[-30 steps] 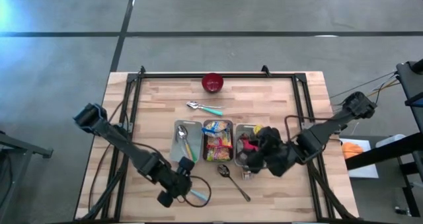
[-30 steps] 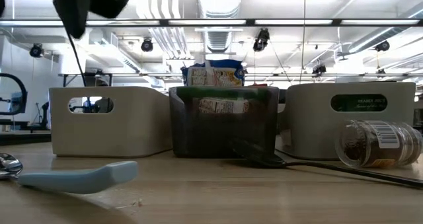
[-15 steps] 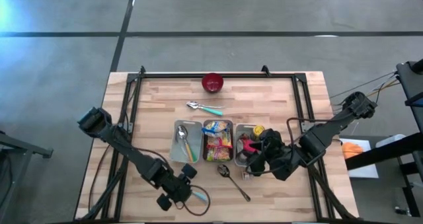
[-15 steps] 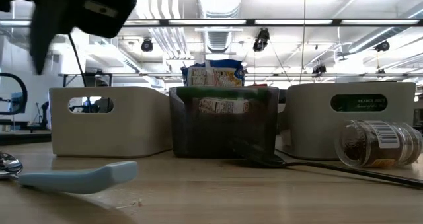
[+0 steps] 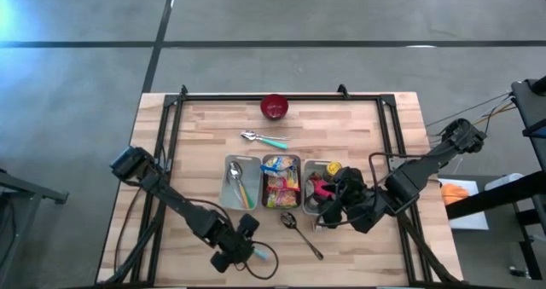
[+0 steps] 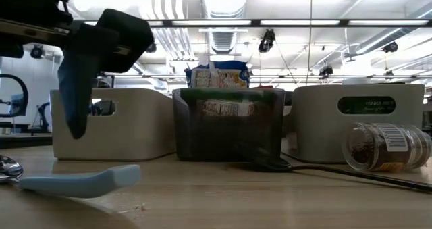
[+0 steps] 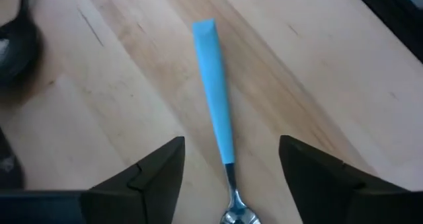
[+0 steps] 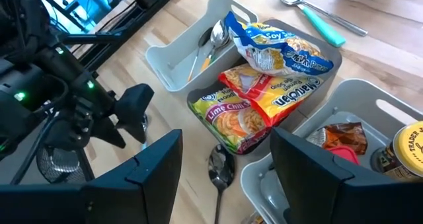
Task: Pick & Place Food Item
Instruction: Put the light blue spoon into the left gray bin
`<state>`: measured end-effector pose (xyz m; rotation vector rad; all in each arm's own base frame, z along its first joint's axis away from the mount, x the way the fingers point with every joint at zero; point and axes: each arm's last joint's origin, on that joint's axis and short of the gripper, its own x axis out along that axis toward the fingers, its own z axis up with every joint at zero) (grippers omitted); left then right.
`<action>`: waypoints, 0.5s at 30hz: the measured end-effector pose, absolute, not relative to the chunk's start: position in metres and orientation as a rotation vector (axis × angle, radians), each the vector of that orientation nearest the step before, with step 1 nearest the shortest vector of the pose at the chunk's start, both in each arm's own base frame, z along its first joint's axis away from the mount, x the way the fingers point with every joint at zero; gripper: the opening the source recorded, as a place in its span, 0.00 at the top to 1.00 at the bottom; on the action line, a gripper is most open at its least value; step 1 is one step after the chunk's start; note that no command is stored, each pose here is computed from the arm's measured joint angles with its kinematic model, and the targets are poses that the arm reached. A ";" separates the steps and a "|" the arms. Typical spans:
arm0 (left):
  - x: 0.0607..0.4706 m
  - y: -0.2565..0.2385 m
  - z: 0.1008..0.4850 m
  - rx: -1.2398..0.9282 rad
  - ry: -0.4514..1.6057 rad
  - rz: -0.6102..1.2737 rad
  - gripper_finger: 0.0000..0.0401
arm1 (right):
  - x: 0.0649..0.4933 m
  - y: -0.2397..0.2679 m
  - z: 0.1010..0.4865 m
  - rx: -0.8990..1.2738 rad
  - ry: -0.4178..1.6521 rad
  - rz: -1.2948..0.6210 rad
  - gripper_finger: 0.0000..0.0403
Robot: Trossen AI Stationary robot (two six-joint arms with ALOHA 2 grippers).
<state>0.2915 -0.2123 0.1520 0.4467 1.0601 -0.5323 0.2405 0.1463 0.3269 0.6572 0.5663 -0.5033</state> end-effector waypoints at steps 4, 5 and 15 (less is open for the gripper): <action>0.291 -0.210 0.149 0.469 1.051 -0.501 0.36 | 0.240 0.146 0.327 0.672 0.564 -0.507 0.44; 0.290 -0.210 0.147 0.467 1.046 -0.501 0.36 | 0.240 0.147 0.327 0.673 0.566 -0.505 0.44; 0.283 -0.205 0.130 0.450 1.034 -0.502 0.49 | 0.238 0.151 0.327 0.699 0.564 -0.491 0.44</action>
